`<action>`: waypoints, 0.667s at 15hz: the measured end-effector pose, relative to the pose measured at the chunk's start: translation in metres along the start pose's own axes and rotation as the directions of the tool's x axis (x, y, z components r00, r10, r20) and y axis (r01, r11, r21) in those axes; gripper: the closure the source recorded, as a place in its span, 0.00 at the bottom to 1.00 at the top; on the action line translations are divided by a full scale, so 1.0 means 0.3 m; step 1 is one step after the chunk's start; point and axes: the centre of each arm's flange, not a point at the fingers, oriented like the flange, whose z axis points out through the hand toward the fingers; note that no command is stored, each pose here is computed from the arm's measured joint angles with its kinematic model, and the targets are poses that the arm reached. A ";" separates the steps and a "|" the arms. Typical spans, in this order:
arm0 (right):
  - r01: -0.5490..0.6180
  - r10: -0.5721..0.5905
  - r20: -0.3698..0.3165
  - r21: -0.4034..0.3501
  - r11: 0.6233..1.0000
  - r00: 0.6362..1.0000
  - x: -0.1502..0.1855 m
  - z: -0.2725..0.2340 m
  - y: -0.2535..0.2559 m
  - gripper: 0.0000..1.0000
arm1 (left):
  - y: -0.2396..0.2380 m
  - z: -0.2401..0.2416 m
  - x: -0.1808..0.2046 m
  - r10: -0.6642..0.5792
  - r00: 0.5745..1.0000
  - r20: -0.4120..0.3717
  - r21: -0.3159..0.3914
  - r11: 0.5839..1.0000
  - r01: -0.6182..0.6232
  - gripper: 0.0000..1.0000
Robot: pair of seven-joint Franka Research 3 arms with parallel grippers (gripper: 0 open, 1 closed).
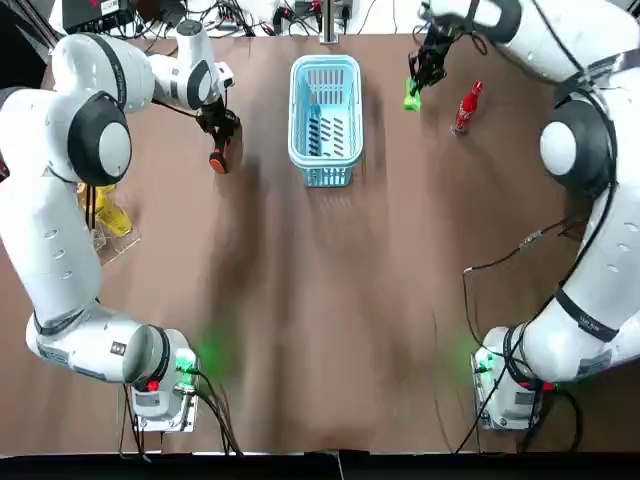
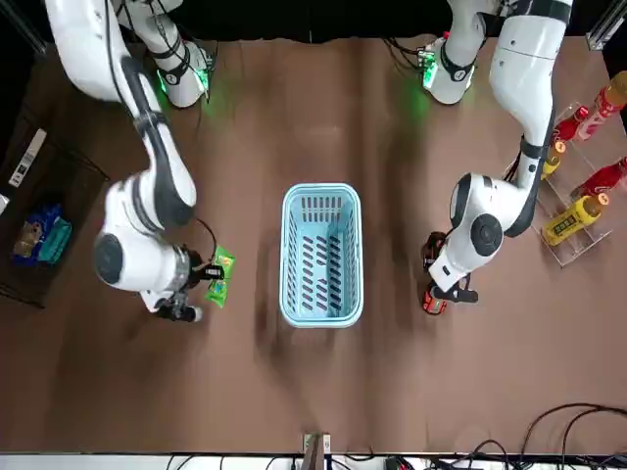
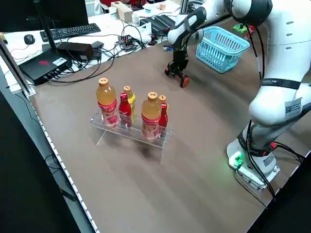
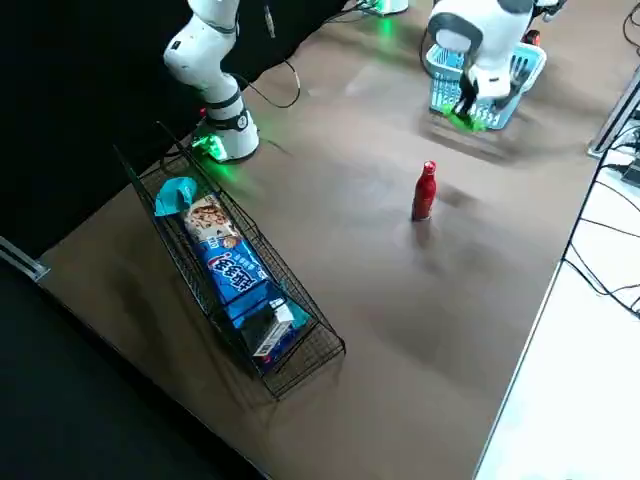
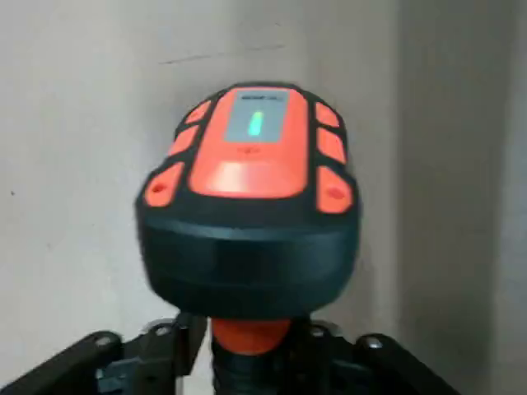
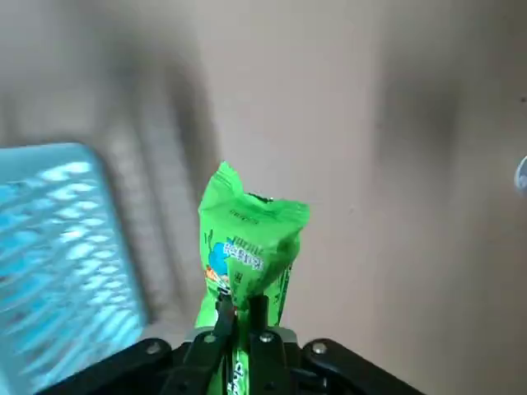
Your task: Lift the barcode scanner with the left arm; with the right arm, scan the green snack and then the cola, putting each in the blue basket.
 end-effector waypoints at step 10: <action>-0.140 0.133 0.043 0.289 0.947 0.990 -0.146 -0.367 -0.105 0.91 | 0.030 0.007 -0.001 0.014 1.000 0.001 0.001 1.000 -0.014 0.67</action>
